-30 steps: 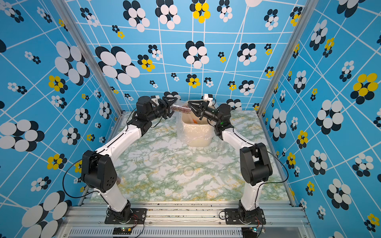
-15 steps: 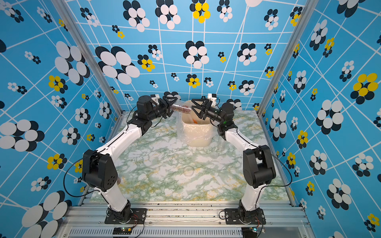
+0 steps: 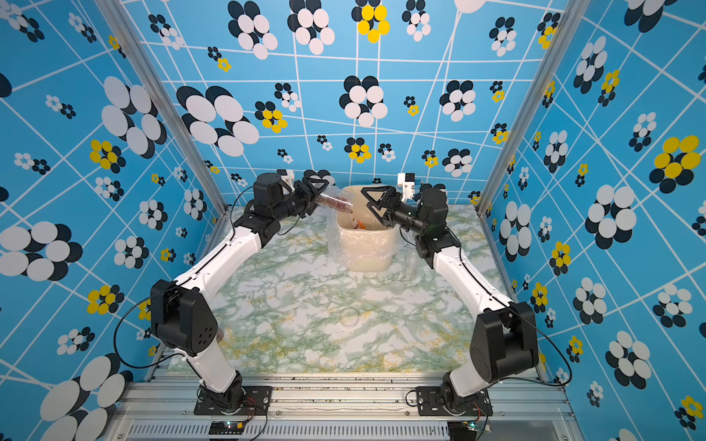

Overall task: Empty the moldy dried flower tea in the jars
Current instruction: Pour the moldy dried flower tea into the trash bin.

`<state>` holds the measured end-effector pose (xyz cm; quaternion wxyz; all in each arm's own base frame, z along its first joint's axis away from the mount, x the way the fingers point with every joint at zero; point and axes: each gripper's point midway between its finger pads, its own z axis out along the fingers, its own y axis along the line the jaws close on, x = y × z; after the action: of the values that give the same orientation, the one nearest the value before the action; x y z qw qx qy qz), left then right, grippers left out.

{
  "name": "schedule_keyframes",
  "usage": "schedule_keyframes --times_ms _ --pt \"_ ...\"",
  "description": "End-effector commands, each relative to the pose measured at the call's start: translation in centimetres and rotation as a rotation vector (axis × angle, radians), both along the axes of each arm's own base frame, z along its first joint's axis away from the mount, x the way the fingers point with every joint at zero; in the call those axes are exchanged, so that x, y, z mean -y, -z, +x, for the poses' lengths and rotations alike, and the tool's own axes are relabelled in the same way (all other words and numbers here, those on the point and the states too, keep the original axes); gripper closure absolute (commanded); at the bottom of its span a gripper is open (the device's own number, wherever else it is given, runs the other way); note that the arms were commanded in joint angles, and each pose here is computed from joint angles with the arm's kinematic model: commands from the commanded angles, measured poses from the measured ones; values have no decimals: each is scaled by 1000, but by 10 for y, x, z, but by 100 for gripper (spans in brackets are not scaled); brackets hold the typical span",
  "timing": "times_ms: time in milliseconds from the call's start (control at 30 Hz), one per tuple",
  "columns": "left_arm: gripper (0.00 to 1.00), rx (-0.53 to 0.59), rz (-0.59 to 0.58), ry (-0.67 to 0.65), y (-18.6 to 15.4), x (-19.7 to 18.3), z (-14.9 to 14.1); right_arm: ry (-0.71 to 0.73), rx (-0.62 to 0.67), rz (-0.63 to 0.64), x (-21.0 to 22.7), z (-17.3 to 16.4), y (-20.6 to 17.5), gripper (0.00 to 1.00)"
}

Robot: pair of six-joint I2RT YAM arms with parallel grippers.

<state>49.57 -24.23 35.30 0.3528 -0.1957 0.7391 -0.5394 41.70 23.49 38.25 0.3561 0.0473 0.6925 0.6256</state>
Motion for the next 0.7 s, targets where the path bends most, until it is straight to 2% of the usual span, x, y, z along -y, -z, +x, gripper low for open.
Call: schedule_keyframes --times_ms 0,400,667 --pt "91 100 39 0 -35 0 -10 52 33 -118 11 -8 14 8" --pt "92 128 81 12 -38 7 -9 85 38 -317 30 -39 42 1" --pt "92 148 126 16 -40 12 -11 123 57 -430 47 -60 52 1"
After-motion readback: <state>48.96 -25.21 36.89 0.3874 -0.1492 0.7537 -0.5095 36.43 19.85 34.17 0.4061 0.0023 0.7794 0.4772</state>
